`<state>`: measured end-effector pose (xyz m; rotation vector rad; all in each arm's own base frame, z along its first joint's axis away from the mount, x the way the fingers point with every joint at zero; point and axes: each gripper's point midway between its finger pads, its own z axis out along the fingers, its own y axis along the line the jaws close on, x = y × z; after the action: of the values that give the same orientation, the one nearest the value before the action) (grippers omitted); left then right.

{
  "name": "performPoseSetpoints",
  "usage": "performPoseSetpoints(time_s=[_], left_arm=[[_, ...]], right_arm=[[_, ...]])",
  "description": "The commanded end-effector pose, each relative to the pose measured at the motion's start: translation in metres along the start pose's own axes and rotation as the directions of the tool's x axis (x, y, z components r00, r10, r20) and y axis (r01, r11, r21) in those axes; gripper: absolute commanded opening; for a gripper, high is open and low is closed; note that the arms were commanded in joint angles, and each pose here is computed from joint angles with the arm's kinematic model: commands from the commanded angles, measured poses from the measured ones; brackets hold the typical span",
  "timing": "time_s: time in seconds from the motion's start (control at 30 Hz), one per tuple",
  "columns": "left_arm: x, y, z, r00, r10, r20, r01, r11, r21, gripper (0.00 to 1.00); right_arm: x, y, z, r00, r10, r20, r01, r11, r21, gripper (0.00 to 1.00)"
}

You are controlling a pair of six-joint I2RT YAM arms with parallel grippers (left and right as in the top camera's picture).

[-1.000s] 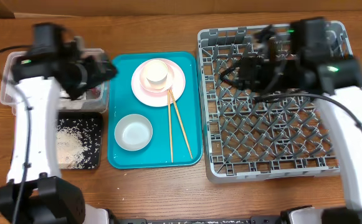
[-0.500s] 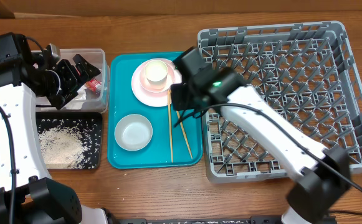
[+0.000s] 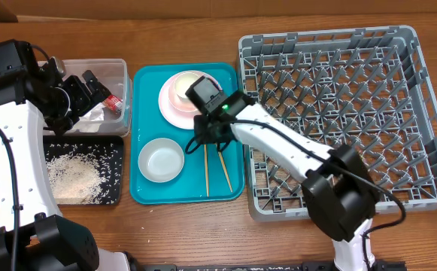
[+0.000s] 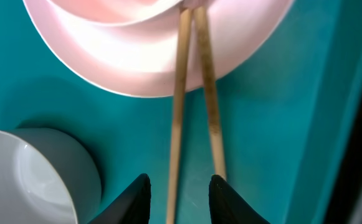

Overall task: Sort waste into correct bins and load items into the dishwasher
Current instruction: 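Reach the right gripper to the wooden chopsticks beside the pink plate, then close the right gripper on a wooden chopstick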

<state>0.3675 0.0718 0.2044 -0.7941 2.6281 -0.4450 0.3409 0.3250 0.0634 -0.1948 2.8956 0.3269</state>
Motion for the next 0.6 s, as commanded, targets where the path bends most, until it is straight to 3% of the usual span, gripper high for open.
performPoseSetpoints(time_s=[0.0,0.3,0.57], left_arm=[[-0.005,-0.001,-0.012,0.998,0.035,0.042,-0.034,0.999,-0.018,1.0],[-0.005,-0.001,-0.012,0.998,0.035,0.042,-0.034,0.999,-0.018,1.0],[-0.005,-0.001,-0.012,0.998,0.035,0.042,-0.034,0.999,-0.018,1.0]], right_arm=[[0.009,0.0,0.016,1.0,0.012,-0.005,-0.012,0.998,0.053,0.33],[0.017,-0.011,0.045,0.995,0.098,-0.019,-0.095,0.988,0.124,0.32],[0.03,-0.002,0.064,0.993,0.09,-0.073,-0.083,0.992,0.093,0.3]])
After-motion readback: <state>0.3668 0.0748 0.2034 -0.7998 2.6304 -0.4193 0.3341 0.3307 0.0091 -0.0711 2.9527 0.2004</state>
